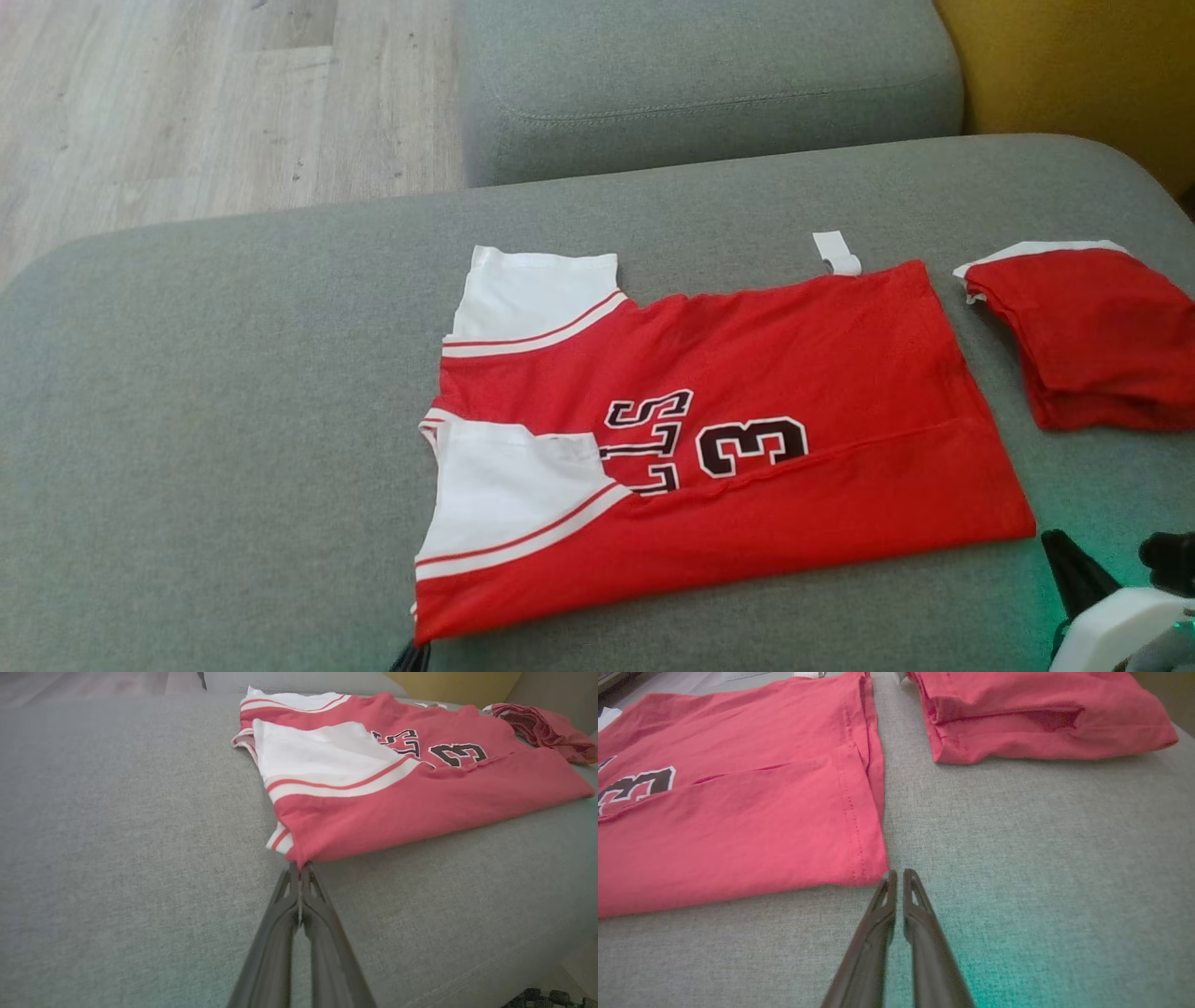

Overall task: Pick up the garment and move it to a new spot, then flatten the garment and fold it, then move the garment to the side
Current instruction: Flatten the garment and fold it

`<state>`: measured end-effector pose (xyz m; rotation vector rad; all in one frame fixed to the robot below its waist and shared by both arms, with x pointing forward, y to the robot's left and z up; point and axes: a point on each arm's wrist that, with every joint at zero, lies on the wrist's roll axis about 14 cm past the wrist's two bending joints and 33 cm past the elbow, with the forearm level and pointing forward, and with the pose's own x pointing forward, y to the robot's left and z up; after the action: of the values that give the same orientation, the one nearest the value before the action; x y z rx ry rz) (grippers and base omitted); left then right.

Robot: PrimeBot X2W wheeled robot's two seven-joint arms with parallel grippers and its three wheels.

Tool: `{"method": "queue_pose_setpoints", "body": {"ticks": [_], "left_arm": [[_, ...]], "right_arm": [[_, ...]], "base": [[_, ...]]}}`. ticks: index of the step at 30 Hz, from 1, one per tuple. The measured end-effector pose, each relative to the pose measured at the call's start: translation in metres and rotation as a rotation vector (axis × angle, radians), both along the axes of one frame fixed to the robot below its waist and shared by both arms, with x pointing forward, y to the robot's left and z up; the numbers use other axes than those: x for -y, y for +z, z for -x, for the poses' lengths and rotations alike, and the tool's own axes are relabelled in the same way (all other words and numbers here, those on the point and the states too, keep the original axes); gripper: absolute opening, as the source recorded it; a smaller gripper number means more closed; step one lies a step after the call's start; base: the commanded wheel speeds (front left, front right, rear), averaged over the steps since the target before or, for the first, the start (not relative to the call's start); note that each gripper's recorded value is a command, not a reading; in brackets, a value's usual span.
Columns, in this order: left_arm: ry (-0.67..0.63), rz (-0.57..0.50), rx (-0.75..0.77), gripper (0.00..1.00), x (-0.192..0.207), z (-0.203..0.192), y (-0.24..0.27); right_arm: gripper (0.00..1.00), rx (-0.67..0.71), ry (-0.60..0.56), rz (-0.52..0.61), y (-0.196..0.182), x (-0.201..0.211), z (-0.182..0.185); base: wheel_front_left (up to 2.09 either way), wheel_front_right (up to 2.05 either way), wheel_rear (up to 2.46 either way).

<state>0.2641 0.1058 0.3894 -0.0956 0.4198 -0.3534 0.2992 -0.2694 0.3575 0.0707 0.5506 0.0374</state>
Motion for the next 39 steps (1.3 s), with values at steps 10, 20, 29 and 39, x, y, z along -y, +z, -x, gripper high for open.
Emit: {"method": "queue_pose_setpoints", "body": {"ticks": [10, 20, 29, 39], "left_arm": [[-0.004, 0.005, -0.046, 1.00, 0.007, -0.008, -0.005], [-0.018, -0.052, 0.150, 1.00, -0.004, -0.089, 0.053], [-0.227, -0.121, 0.214, 1.00, 0.043, -0.214, 0.114], [-0.289, -0.321, -0.260, 1.00, 0.049, -0.294, 0.033]], "right_arm": [[1.00, 0.049, -0.040, 0.010, 0.013, 0.011, -0.009], [1.00, 0.187, -0.059, 0.018, 0.041, 0.009, -0.030], [1.00, 0.203, -0.050, 0.058, 0.047, 0.012, -0.058], [1.00, 0.154, -0.046, 0.082, 0.030, 0.016, -0.084]], "base": [[0.00, 0.00, 0.00], [0.00, 0.00, 0.00], [0.00, 0.00, 0.00], [0.00, 0.00, 0.00]]}}
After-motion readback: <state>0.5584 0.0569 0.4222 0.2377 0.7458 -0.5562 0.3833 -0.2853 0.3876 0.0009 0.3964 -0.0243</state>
